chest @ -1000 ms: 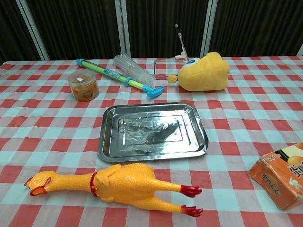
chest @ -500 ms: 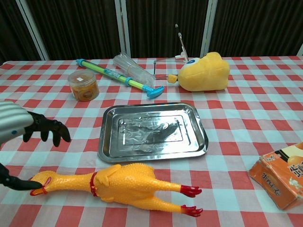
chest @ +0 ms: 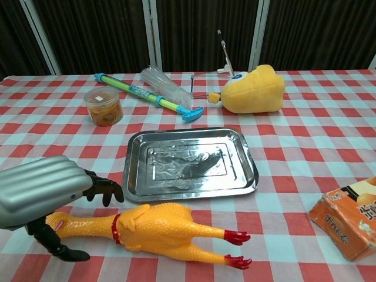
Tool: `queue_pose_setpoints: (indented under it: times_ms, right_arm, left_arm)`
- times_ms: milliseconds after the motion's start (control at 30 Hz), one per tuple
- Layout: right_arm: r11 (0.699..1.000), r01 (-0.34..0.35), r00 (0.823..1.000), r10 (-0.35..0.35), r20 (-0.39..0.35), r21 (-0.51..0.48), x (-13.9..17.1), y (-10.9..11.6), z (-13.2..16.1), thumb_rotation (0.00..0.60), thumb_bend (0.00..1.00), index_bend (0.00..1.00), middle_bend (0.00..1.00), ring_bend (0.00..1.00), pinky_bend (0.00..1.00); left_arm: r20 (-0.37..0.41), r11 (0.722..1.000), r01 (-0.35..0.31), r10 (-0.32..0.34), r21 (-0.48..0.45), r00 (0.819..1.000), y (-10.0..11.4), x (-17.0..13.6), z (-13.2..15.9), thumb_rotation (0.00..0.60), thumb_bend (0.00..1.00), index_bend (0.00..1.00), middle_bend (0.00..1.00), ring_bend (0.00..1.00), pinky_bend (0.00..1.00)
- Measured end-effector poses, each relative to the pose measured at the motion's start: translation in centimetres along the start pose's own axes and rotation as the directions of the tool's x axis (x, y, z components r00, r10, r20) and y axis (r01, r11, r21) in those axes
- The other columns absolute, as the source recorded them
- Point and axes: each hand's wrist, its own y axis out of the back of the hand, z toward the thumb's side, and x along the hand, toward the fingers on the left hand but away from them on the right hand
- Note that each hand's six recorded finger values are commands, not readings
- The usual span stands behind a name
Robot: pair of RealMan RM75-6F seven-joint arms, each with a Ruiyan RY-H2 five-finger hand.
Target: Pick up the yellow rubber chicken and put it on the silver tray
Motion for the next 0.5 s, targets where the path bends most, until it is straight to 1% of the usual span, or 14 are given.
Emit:
queue_pose_setpoints:
  times_ms: [233,367,467,500]
  right_arm:
    - [1.000,-0.002,1.000,0.002,0.018,-0.002,0.2,-0.1,-0.5,0.600,0.32,0.00,0.03,0.00,0.02]
    - [1.000,-0.004,1.000,0.004,0.029,-0.005,0.5,-0.1,-0.9,0.600,0.32,0.00,0.03,0.00,0.02]
    - [1.000,-0.006,0.999,0.006,0.037,-0.004,0.6,-0.2,-1.1,0.600,0.32,0.00,0.03,0.00,0.02]
    - [1.000,-0.005,0.999,0.005,0.039,-0.004,0.6,-0.1,-1.2,0.600,0.32,0.00,0.03,0.00,0.02]
  left_arm:
    - [0.033,1.000,0.013,-0.012,-0.019,0.999,-0.1,2.0,1.6,0.600,0.21,0.28,0.38,0.38,0.51]
    - [0.040,1.000,0.018,-0.017,-0.025,0.999,-0.1,2.3,2.0,0.600,0.25,0.28,0.39,0.38,0.52]
    - [0.045,0.999,0.034,-0.032,-0.028,0.998,-0.4,2.4,2.1,0.600,0.31,0.29,0.40,0.39,0.52]
    - [0.048,0.999,0.041,-0.040,-0.031,0.998,-0.6,2.4,2.2,0.600,0.34,0.30,0.40,0.39,0.53]
